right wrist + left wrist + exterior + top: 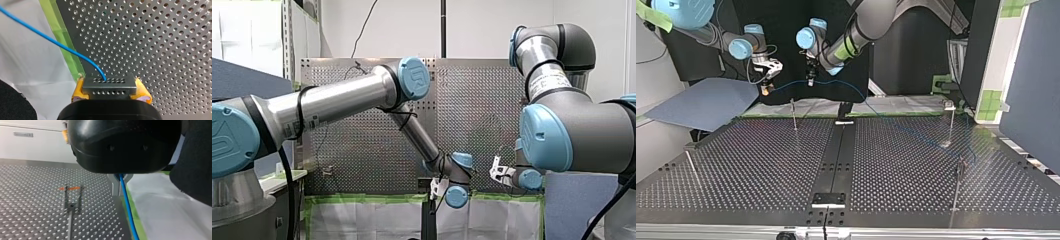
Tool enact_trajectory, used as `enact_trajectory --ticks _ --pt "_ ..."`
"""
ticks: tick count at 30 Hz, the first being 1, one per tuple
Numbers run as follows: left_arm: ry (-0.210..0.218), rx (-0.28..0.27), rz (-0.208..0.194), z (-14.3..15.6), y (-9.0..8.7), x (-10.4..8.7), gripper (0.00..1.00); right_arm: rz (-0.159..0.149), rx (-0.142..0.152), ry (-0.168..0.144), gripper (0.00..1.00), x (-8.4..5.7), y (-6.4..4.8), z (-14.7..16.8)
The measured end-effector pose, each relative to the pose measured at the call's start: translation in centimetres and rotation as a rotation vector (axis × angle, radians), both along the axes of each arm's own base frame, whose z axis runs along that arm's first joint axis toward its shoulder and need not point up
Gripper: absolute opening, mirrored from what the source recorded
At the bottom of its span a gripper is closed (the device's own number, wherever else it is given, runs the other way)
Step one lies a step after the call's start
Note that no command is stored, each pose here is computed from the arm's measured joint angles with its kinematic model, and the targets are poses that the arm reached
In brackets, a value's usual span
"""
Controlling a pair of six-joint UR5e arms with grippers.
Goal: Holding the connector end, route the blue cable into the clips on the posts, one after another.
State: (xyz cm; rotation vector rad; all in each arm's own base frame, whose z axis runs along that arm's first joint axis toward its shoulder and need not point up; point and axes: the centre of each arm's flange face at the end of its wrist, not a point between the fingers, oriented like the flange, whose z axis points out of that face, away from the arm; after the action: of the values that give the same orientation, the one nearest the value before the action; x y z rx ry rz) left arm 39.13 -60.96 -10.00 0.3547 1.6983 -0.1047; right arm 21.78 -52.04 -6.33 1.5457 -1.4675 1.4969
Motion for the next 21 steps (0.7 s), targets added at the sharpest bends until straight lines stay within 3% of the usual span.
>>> enact_trajectory --ticks 11,21 --pt "0.04 -0.006 -0.028 -3.5 -1.6 -0.2 0.0 0.007 0.016 -0.002 0.0 -0.5 -0.7 0.2" --pt "0.033 -0.102 -0.018 -1.5 -3.6 1.9 0.0 0.043 0.016 -0.015 0.0 -0.3 -0.7 0.3"
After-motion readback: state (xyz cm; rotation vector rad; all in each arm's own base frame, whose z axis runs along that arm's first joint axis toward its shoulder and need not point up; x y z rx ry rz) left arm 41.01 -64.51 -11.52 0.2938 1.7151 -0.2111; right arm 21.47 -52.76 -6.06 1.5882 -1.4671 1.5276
